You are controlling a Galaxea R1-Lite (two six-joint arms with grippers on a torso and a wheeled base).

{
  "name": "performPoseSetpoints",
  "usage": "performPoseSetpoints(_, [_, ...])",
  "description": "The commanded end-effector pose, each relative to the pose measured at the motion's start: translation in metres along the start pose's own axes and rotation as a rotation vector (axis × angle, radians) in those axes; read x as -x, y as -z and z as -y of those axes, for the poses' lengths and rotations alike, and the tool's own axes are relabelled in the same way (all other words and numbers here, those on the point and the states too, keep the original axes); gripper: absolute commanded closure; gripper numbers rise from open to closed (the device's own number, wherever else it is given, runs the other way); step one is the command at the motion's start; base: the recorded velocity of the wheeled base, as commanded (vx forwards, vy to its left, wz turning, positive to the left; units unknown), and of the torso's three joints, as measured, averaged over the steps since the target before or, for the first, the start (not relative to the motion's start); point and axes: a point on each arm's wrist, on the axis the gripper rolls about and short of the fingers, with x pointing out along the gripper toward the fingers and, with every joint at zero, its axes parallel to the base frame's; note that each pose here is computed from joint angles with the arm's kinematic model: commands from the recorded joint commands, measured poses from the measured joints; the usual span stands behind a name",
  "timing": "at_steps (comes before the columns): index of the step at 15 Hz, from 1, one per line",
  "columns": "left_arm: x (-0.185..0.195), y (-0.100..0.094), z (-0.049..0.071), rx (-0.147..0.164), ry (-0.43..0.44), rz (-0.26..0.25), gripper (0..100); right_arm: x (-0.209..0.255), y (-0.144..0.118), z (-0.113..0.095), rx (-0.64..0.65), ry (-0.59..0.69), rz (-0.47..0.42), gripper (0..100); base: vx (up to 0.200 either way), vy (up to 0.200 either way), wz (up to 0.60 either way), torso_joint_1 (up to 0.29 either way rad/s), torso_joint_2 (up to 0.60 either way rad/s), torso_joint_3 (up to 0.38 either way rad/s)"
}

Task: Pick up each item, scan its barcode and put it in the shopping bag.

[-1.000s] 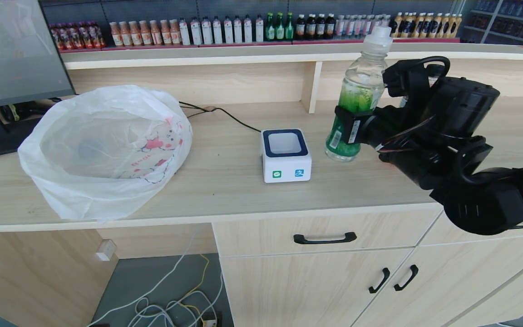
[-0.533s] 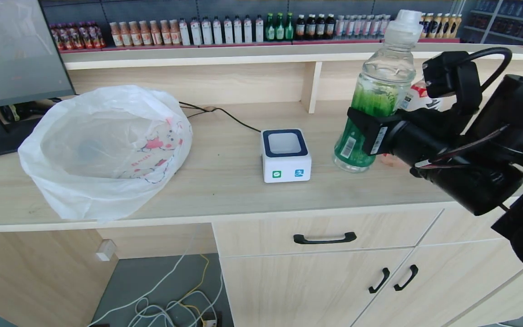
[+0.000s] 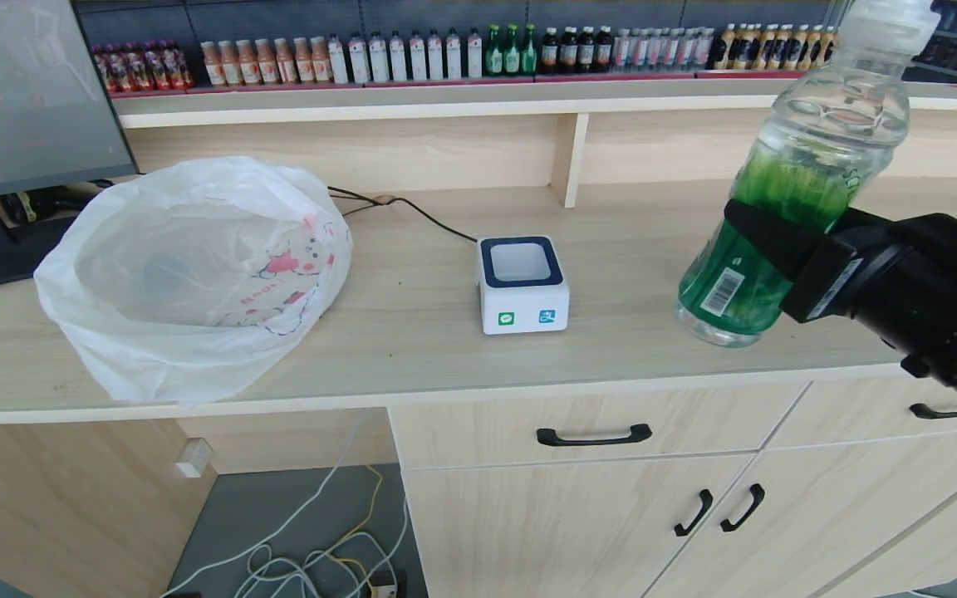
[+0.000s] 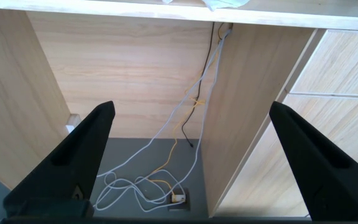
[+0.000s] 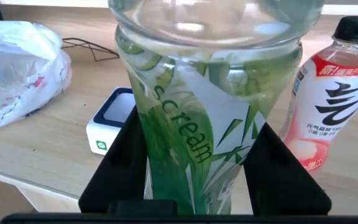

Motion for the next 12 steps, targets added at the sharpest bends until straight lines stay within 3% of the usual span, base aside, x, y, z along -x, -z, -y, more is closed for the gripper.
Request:
performPoseSetpoints(1, [0.000,0.000,0.000,0.000,-0.001,0.000,0,0.011,-0.012,0.003,-0.008,0.000,0.043,100,0.000,0.000,0.00,0.000,0.00,0.000])
performPoseSetpoints(4, [0.000,0.000,0.000,0.000,-0.001,0.000,0,0.014,-0.021,0.000,-0.016,-0.050,0.060,100,0.000,0.000,0.00,0.000,0.00,0.000])
performPoseSetpoints(6, [0.000,0.000,0.000,0.000,-0.001,0.000,0,0.024,-0.019,-0.016,-0.114,-0.135,-0.028,100,0.000,0.000,0.00,0.000,0.00,0.000])
performPoseSetpoints(8, [0.000,0.000,0.000,0.001,-0.001,0.000,0,0.023,-0.023,-0.017,-0.139,-0.174,-0.017,100,0.000,0.000,0.00,0.000,0.00,0.000])
performPoseSetpoints(11, [0.000,0.000,0.000,0.001,-0.001,0.000,0,0.025,-0.018,-0.021,-0.176,-0.373,-0.035,100,0.000,0.000,0.00,0.000,0.00,0.000])
performPoseSetpoints(12, [0.000,0.000,0.000,0.001,-0.001,0.000,0,0.024,-0.014,-0.023,-0.241,-0.414,-0.063,100,0.000,0.000,0.00,0.000,0.00,0.000])
